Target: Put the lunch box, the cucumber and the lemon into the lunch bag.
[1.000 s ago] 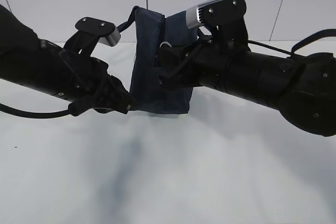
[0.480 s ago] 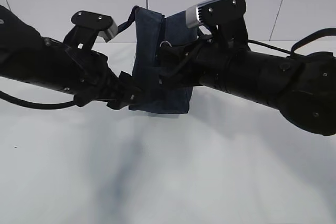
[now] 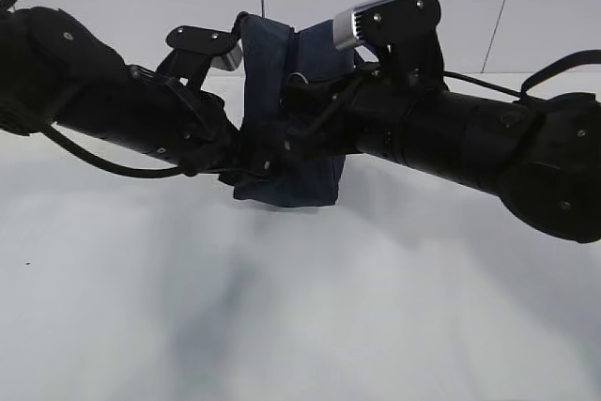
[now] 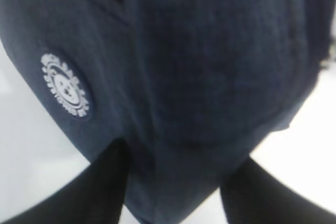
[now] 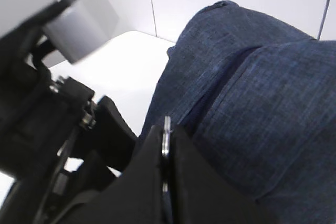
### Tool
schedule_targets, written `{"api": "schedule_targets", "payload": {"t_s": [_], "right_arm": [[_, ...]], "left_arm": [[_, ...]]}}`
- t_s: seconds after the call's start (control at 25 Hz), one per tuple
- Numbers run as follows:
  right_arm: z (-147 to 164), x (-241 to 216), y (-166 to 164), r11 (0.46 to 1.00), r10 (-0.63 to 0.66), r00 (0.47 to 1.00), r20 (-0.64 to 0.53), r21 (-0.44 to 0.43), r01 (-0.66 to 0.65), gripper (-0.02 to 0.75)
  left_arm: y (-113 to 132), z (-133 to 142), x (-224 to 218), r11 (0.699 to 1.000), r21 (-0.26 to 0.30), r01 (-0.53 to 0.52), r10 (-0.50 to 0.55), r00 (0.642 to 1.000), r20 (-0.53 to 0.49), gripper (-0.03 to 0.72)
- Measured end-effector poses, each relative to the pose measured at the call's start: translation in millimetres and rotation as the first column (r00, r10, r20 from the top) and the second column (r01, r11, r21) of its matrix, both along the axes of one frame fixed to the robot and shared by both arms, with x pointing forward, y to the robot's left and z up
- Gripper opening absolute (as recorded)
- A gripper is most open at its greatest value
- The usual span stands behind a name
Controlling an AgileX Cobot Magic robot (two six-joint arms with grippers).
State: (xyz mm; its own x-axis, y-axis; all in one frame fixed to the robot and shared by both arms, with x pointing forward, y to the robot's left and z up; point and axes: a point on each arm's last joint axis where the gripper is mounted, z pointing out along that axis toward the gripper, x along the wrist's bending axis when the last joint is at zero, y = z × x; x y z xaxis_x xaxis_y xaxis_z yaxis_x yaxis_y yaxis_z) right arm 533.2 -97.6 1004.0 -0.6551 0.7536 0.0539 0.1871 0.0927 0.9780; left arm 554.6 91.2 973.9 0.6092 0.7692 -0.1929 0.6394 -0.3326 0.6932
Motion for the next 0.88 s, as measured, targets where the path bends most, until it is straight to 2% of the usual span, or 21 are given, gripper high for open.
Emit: {"api": "schedule_targets", "payload": {"t_s": [0.12,0.2,0.28,0.88], "right_arm": [[-0.1,0.1,-0.1,1.000,-0.002,1.000,-0.002,0.000,0.002,0.000],[-0.1,0.1,-0.2,1.000,-0.003,1.000,-0.003,0.001,0.003,0.000],[-0.1,0.1,-0.2,1.000,-0.003,1.000,-0.003,0.001,0.003,0.000],[3.4,2.6,-1.0,1.000,-0.025,0.999,0.023,0.013,0.025,0.000]], "left_arm": [[-2.1,-6.5,1.8,1.000,0.004,0.000,0.000,1.000,-0.017,0.255],[-2.3,-7.0,1.8,1.000,0.000,-0.003,0.003,1.000,-0.023,0.099],[-2.3,-6.8,2.0,1.000,-0.001,-0.006,0.006,1.000,-0.021,0.026],[-2.6,-7.0,1.3,1.000,-0.004,-0.002,0.002,1.000,-0.029,0.003]]}}
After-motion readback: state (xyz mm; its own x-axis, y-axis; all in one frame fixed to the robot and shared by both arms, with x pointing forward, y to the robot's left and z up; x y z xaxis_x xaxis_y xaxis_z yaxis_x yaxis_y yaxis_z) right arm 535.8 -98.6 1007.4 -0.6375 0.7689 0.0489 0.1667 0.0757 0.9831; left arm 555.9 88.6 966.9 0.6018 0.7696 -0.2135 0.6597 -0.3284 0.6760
